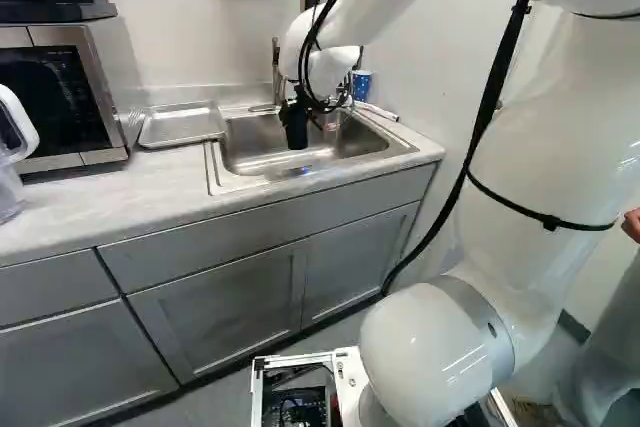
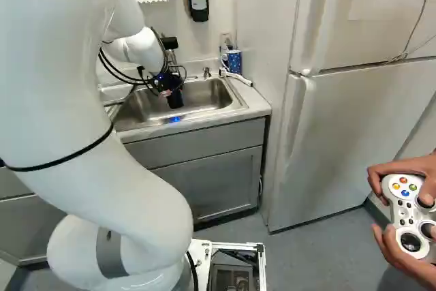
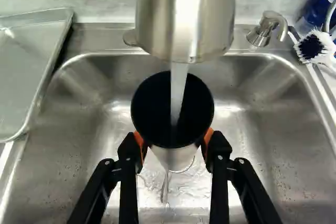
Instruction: Rinse the cup and place it in the tray
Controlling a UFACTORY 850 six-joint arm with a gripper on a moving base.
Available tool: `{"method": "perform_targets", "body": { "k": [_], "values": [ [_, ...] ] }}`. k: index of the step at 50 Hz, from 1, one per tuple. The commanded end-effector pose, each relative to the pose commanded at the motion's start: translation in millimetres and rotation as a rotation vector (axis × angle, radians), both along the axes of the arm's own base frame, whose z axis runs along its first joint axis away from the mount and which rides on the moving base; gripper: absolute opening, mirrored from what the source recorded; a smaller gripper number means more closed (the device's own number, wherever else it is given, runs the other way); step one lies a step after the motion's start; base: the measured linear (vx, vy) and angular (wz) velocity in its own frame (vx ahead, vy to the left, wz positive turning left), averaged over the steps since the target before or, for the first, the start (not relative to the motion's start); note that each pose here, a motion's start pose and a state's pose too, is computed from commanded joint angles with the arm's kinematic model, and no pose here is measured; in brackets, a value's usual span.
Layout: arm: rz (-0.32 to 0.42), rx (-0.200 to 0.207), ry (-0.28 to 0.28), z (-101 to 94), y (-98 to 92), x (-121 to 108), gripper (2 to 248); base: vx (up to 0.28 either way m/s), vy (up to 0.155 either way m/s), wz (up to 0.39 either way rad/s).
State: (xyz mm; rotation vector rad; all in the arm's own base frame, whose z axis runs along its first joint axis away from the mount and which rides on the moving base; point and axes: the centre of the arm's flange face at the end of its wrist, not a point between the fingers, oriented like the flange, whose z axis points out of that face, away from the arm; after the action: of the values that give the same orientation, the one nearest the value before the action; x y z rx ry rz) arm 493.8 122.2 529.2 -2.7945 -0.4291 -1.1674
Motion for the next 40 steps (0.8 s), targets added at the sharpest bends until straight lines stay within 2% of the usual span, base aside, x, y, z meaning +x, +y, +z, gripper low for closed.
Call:
{"method": "perform_targets", "body": {
  "k": [40],
  "values": [
    [0.0,0.0,0.0,0.0,0.0,0.0,122,0.0,0.0,0.0]
  ]
}}
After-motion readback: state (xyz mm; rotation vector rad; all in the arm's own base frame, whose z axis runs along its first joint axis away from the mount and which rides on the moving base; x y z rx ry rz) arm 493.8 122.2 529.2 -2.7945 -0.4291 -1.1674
